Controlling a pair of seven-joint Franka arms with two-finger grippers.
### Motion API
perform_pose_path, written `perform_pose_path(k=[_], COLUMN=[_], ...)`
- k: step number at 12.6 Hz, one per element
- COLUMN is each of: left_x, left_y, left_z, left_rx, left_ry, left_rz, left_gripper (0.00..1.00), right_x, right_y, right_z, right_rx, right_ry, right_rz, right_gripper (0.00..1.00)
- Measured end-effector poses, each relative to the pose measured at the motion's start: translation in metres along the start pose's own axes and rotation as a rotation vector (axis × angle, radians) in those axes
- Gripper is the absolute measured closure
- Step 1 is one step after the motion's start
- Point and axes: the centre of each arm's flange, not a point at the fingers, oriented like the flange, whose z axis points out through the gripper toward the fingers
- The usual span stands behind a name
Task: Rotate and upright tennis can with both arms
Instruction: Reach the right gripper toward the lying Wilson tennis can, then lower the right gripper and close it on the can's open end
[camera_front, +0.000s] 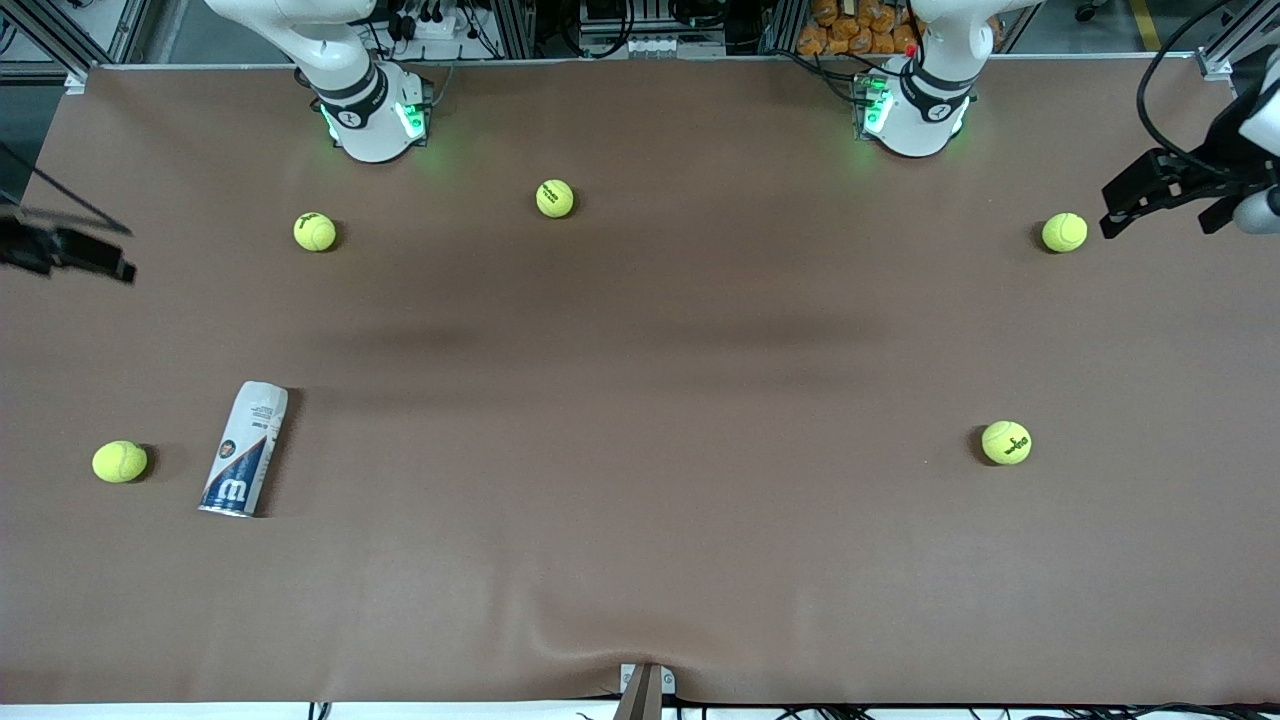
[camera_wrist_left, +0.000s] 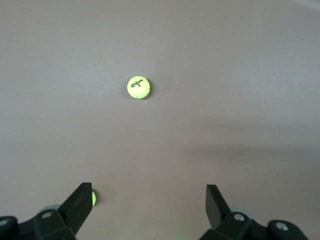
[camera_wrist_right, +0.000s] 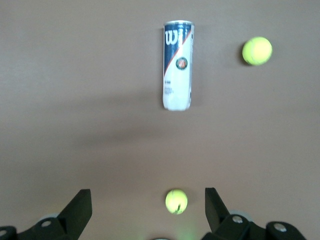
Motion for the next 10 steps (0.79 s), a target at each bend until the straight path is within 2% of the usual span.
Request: perform_pose_path(k=[2,5,10], left_x=[0.000,0.000,0.001], left_y=[0.004,0.005,0.007], left_z=[0.000,0.001,0.016], left_rx=[0.000,-0.001,0.002], left_ry=[-0.001,-0.002,-0.073], left_rz=[0.008,0.011,0.025], left_gripper=[0.00,0.00,0.00], right_x=[0.046,0.095,0.140], right_y=[0.008,0.030,0.047], right_z=[0.060,0.146,0.266], right_rx=[-0.010,-0.021,-0.038], right_ry=[-0.004,-0.012,-0.005], right_rz=[-0.027,-0.036,-0.038], right_gripper=[0.00,0.00,0.00])
